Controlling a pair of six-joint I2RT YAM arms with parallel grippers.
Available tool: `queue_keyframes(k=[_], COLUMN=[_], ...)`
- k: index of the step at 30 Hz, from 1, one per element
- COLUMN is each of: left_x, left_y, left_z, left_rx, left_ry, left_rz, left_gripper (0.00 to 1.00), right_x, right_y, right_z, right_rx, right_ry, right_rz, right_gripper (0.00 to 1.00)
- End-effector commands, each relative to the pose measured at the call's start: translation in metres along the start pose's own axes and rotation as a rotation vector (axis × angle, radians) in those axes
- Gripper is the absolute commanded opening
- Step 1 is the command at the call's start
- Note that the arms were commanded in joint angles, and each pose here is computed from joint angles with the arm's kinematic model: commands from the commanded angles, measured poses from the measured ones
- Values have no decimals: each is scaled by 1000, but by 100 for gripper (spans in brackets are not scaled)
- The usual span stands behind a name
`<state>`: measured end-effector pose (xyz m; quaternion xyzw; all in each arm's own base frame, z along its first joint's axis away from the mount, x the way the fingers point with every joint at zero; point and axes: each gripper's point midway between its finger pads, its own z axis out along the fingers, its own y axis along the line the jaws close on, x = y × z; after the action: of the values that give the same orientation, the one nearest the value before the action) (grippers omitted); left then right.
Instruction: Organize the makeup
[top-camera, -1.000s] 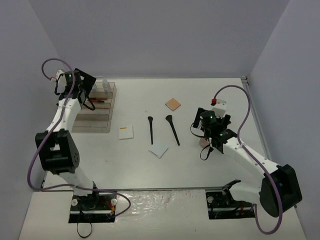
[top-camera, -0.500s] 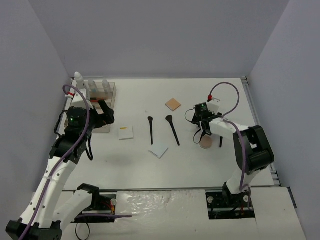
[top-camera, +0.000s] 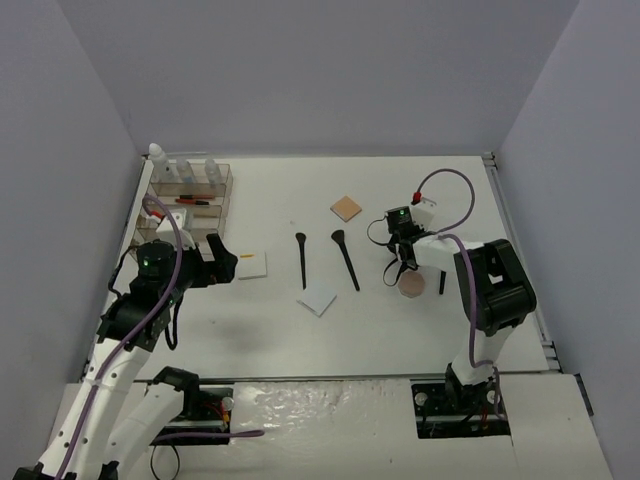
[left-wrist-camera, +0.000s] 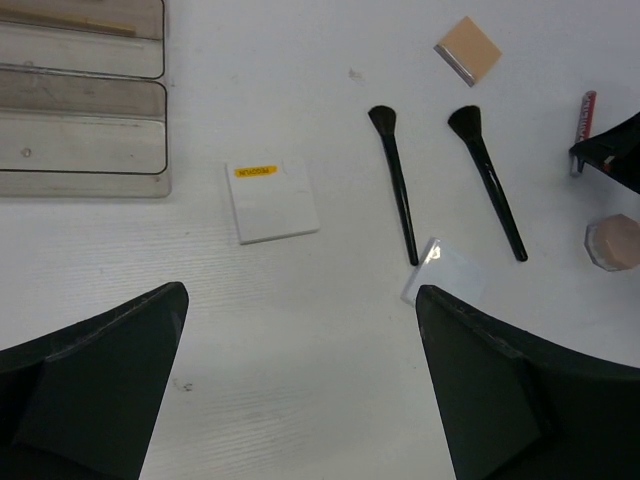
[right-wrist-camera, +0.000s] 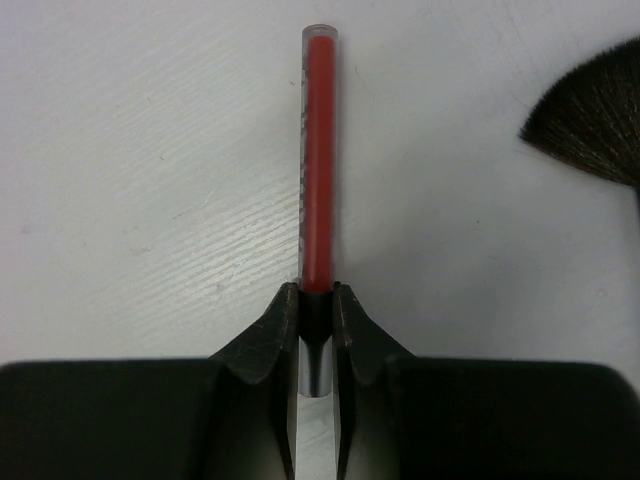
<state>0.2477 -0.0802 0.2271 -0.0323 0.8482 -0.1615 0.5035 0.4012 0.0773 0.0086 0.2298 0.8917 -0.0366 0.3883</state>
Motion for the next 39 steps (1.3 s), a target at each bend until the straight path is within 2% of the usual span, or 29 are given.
queue_keyframes(k=[1, 4, 6, 9, 12, 16, 22, 26, 30, 36, 37, 39], left_x=[-16, -24, -27, -39, -47, -51, -59, -67, -61, -53, -53, -51], left_y=[-33, -52, -65, -87, -101, -120, -153, -168, -173, -180, -182, -187], left_z=[-1, 4, 5, 9, 15, 23, 30, 32, 44, 53, 54, 57], left_rx=[147, 216, 265, 327, 349, 379, 437, 466, 441, 428, 431, 439], left_ry=[-30, -27, -23, -46, -63, -66, -74, -112, -91, -78, -78, -75], left_rz=[-54, -116, -144, -192, -219, -240, -234, -247, -252, -279, -283, -291], left_gripper=[97, 97, 97, 97, 97, 97, 96, 90, 83, 62, 56, 32], right_x=[0, -4, -19, -10, -6, 4, 15, 14, 17, 20, 20, 19], right_y=[12, 35, 62, 114, 144, 168, 191, 197, 200, 199, 199, 199], right_z=[-8, -32, -66, -133, -194, -256, -314, -334, -341, -343, -344, -344], right_rx=[-69, -192, -331, -645, -926, -1147, -1330, -1394, -1417, -1432, -1432, -1429], right_ry=[-17, -55, -126, -170, -210, -225, -257, -275, -273, -274, -276, -283], right_rz=[-20, -119, -157, -260, -242, -252, -284, -274, -275, -266, -266, -265], right_gripper=[0, 0, 0, 0, 0, 0, 0, 0, 0, 0, 0, 0])
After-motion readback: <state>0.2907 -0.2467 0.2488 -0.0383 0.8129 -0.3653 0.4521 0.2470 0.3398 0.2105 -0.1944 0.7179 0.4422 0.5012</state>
